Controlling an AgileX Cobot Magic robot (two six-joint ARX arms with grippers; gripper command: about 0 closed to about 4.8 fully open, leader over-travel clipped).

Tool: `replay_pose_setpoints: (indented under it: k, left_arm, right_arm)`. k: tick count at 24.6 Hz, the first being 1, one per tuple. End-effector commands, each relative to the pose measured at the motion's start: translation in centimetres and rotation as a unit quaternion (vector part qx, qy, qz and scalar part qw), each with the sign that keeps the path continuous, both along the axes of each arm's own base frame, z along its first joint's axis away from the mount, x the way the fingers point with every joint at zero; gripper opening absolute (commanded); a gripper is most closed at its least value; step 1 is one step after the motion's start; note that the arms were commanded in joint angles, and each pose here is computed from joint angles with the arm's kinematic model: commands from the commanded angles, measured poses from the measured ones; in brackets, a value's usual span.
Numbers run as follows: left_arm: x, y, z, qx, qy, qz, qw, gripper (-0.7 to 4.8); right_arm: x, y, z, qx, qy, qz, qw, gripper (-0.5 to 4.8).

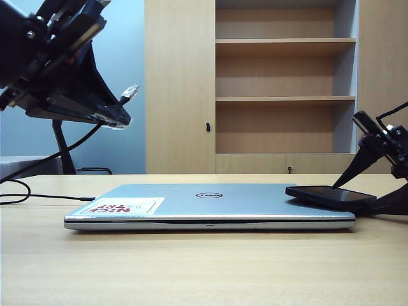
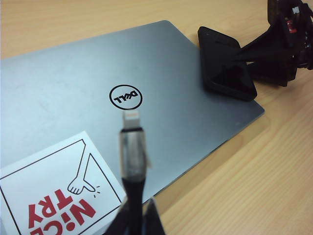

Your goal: Pick up the charging cable and the phone, plug the charging cable into the charging port on the phone, and finally place them back on the table.

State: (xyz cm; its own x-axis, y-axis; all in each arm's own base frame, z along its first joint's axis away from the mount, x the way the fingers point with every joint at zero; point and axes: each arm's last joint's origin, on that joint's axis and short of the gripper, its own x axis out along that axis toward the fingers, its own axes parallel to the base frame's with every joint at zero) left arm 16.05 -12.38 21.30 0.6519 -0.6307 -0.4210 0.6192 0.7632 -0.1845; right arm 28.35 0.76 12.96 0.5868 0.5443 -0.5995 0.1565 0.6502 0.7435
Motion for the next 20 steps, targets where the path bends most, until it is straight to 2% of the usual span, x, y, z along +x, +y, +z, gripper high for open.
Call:
replay_pose_setpoints:
  k: [1, 5, 8, 12, 18, 20]
  left_arm:
    - [0.05, -0.06, 0.28, -0.004, -0.008, -0.003, 1.000, -0.06]
    - [0.04, -0.05, 0.28, -0.004, -0.008, -0.003, 1.000, -0.06]
    - [0.05, -0.05, 0.27, -0.004, -0.008, -0.003, 1.000, -0.06]
    - [0.04, -0.05, 0.27, -0.004, -0.008, -0.002, 1.000, -0.06]
    - [0.03, -0.04, 0.24, -0.003, -0.007, -0.002, 1.000, -0.06]
    - [0.03, -0.04, 0.22, -0.002, -0.006, -0.003, 1.000, -0.06]
  right_arm:
    - [-0.99, -0.18, -1.58, -0.021, 0.065, -0.021, 0.997, 2.01]
    - [-0.98, -0.19, -1.58, -0.022, 0.064, -0.022, 0.997, 1.98]
    - [-0.98, -0.19, -1.58, -0.022, 0.064, -0.022, 0.997, 1.37]
    - [-0.98, -0.19, -1.57, -0.022, 0.064, -0.022, 0.997, 0.97]
    - [-0.97, -0.19, -1.56, -0.024, 0.062, -0.020, 0.998, -0.01]
    - [-0.93, -0.19, -1.52, -0.024, 0.060, -0.019, 0.998, -0.01]
